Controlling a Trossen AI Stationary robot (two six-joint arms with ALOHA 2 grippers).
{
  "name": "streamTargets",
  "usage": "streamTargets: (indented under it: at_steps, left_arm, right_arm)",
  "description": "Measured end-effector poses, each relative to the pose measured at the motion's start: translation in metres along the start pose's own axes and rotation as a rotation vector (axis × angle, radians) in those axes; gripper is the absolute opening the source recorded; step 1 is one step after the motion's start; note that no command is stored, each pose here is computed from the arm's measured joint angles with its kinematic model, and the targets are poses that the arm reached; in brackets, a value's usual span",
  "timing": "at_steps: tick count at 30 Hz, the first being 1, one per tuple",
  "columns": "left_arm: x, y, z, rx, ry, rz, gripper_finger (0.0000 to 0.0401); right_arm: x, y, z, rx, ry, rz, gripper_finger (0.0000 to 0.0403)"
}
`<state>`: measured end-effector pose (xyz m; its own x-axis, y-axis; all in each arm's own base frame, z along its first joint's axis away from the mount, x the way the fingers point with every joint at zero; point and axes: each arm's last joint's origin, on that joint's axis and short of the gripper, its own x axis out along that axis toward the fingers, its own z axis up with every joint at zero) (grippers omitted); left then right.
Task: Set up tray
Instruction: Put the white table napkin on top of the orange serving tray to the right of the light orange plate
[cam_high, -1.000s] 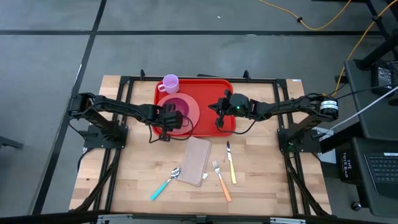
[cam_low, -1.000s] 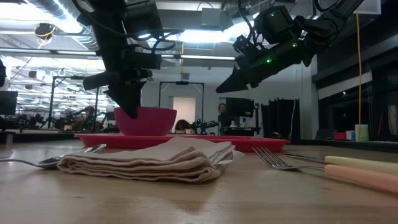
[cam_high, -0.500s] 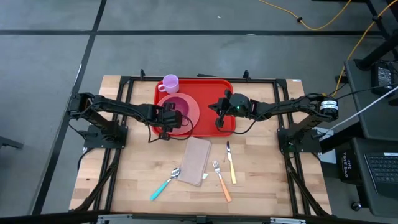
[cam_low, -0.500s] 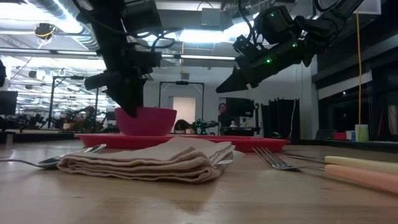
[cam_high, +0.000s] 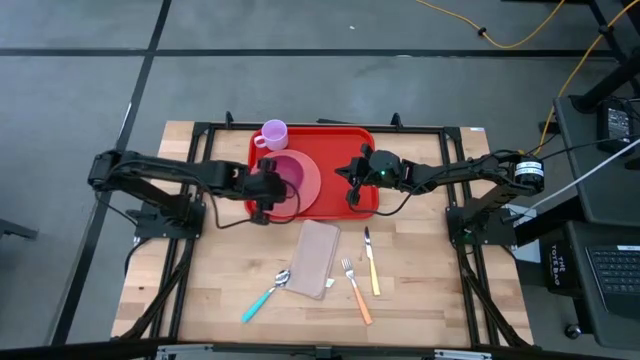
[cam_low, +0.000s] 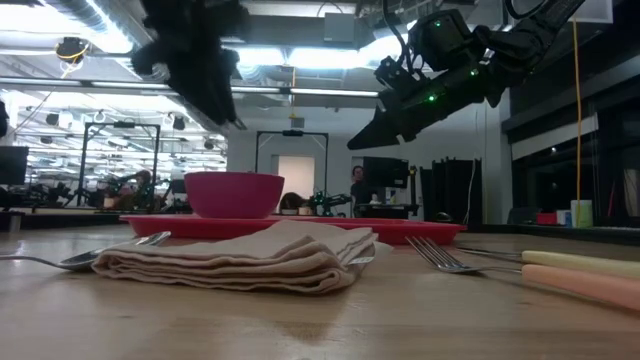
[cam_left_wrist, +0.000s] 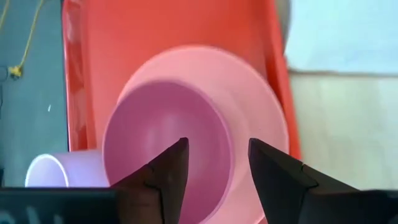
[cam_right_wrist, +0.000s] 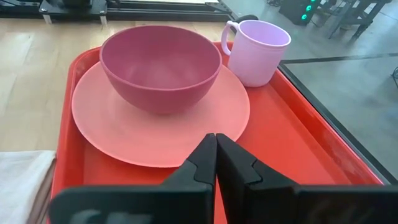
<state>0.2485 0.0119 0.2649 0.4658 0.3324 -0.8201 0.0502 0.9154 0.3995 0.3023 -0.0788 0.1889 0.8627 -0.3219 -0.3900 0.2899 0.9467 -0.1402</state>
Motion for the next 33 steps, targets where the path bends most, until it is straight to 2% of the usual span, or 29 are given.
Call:
streamTargets:
  at_steps: [4, 9, 15, 20, 26, 31, 33]
  left_arm:
    - [-0.014, 0.001, -0.002, -0.008, -0.056, -0.012, 0.0164]
    - [-0.026, 0.001, -0.009, -0.103, -0.095, -0.087, 0.015]
    - [-0.027, -0.01, -0.034, -0.158, -0.257, 0.038, 0.0077]
    - [-0.021, -0.024, -0.054, -0.134, -0.466, 0.045, 0.0011]
    - [-0.016, -0.035, -0.073, -0.216, -0.596, -0.018, 0.0005]
    - [-0.017, -0.044, -0.077, -0.215, -0.663, -0.078, 0.0002]
    - [-0.017, -0.046, -0.078, -0.207, -0.667, -0.087, 0.0003]
  right_arm:
    - [0.0, 0.0, -0.001, -0.002, 0.004, 0.0, 0.0014]
    - [0.0, 0.0, 0.002, 0.001, -0.014, 0.002, 0.0014]
    - [-0.001, 0.016, 0.011, -0.161, -0.034, -0.008, 0.0006]
    - [-0.003, 0.032, 0.017, -0.224, -0.058, 0.02, 0.0014]
    - [-0.009, 0.058, 0.018, -0.248, -0.073, 0.094, 0.0033]
    - [-0.02, 0.088, 0.018, -0.277, -0.085, 0.107, 0.0034]
    - [-0.024, 0.099, 0.018, -0.242, -0.088, 0.119, 0.0034]
